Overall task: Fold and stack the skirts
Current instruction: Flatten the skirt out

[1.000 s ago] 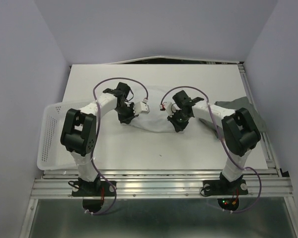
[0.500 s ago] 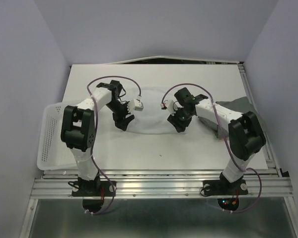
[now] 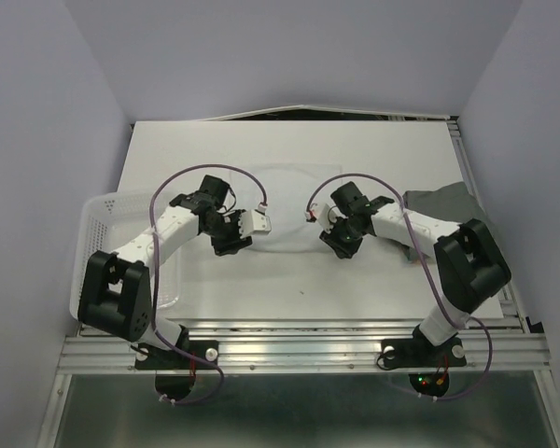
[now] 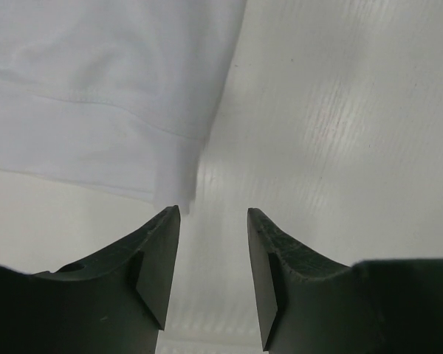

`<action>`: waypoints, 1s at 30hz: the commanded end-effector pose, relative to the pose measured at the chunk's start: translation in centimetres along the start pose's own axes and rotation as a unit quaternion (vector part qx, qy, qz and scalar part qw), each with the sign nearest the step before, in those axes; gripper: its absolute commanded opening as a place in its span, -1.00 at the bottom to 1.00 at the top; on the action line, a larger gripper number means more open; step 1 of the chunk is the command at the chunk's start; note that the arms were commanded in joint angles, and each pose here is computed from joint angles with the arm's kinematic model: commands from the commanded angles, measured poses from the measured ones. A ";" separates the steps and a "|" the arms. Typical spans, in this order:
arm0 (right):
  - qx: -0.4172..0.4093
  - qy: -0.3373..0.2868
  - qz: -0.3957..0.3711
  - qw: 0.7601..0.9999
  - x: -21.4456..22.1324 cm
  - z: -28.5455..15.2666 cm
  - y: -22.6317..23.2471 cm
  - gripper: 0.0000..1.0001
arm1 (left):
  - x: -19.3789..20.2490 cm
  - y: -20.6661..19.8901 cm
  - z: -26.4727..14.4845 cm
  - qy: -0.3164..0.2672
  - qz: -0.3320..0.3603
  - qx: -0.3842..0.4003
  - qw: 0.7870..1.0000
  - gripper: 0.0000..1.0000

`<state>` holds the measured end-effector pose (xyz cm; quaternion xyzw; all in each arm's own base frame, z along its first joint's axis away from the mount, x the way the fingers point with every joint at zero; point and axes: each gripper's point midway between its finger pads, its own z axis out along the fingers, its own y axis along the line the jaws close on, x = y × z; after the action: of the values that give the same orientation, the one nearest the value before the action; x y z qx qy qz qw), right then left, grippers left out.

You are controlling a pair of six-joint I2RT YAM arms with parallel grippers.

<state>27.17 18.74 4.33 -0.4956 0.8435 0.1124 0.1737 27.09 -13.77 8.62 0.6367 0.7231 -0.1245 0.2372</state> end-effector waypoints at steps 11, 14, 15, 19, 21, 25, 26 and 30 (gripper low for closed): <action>0.029 0.005 -0.028 0.999 0.8 3.7 -1.3 -0.42 | 2.4 2.9 6.0 0.045 0.010 -0.032 0.998 0.15; 0.034 0.007 -0.029 0.999 1.0 3.6 -1.5 -0.61 | 3.6 2.9 6.9 0.066 0.011 -0.027 0.997 0.15; 0.034 0.009 -0.029 0.999 1.0 3.6 -1.5 -0.67 | 3.8 2.9 7.1 0.071 0.011 -0.023 0.997 0.15; 0.043 0.010 -0.029 0.999 0.9 3.1 -1.7 -0.98 | 5.2 1.5 7.3 0.097 0.020 0.007 0.995 0.01; 0.043 0.008 -0.028 0.999 0.7 2.3 -1.6 -0.99 | 4.5 1.3 6.6 0.087 0.026 0.017 0.996 -0.20; 0.031 0.001 -0.029 0.999 0.7 -0.4 -0.4 -0.99 | 2.3 -0.8 3.2 0.060 0.032 0.061 0.996 -0.31; 0.028 0.000 -0.029 0.999 0.8 -1.0 -0.1 -0.99 | 1.6 -1.4 2.7 0.043 0.034 0.074 0.996 -0.33; -0.005 -0.003 -0.033 0.999 1.5 -2.8 1.9 -0.99 | 1.0 -4.1 1.1 0.034 0.041 0.122 0.991 -0.35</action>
<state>26.97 17.76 4.83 -0.5086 0.8350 0.0869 0.1911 27.04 -13.62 3.71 0.6762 0.7083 -0.1228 0.1614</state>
